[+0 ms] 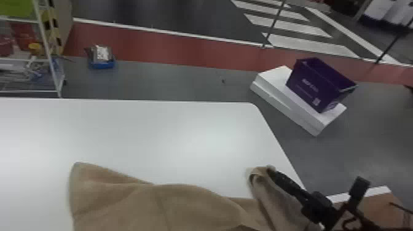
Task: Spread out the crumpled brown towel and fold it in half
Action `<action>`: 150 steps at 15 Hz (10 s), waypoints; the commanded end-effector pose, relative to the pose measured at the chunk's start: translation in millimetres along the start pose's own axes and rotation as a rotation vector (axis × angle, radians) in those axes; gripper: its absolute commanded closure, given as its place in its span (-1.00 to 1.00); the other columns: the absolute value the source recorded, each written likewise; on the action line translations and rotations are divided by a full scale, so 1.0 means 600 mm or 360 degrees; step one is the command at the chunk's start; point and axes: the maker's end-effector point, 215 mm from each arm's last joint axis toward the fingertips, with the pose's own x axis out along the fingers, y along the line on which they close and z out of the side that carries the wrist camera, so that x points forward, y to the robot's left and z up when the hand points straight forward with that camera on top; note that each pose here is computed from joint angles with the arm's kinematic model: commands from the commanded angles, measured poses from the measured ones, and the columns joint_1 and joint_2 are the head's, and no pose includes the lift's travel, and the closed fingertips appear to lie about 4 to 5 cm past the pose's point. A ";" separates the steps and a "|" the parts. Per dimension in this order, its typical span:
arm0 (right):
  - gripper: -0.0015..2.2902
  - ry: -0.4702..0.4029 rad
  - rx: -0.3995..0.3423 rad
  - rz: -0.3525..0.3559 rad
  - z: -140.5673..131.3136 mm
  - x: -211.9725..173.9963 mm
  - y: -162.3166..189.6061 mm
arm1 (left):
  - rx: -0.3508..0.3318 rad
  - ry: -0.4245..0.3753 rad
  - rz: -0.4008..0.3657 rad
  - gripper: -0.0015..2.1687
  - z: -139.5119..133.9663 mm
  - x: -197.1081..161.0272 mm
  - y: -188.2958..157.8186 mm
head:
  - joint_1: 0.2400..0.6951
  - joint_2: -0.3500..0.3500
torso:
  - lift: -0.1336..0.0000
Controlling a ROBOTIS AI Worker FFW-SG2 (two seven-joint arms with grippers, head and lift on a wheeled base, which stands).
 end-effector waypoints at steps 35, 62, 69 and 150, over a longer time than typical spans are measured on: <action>0.96 -0.0145 0.0018 0.0086 0.074 -0.047 0.037 | -0.0011 -0.0242 0.0311 0.23 0.125 -0.052 0.131 | 1.00 -1.00 | -0.85; 0.96 -0.0558 0.0278 0.0232 0.338 -0.305 0.232 | -0.0511 -0.0686 0.0646 0.23 0.347 -0.426 0.308 | 1.00 -0.85 | -0.85; 0.96 -0.0595 0.0376 0.0289 0.319 -0.333 0.259 | -0.0523 -0.0769 0.0675 0.23 0.359 -0.488 0.305 | 1.00 -0.75 | -0.85; -0.49 0.1385 -0.0993 0.0862 -0.361 0.430 0.700 | -0.1143 -0.0317 0.0687 0.23 0.148 -0.361 0.414 | 1.00 1.00 | -0.85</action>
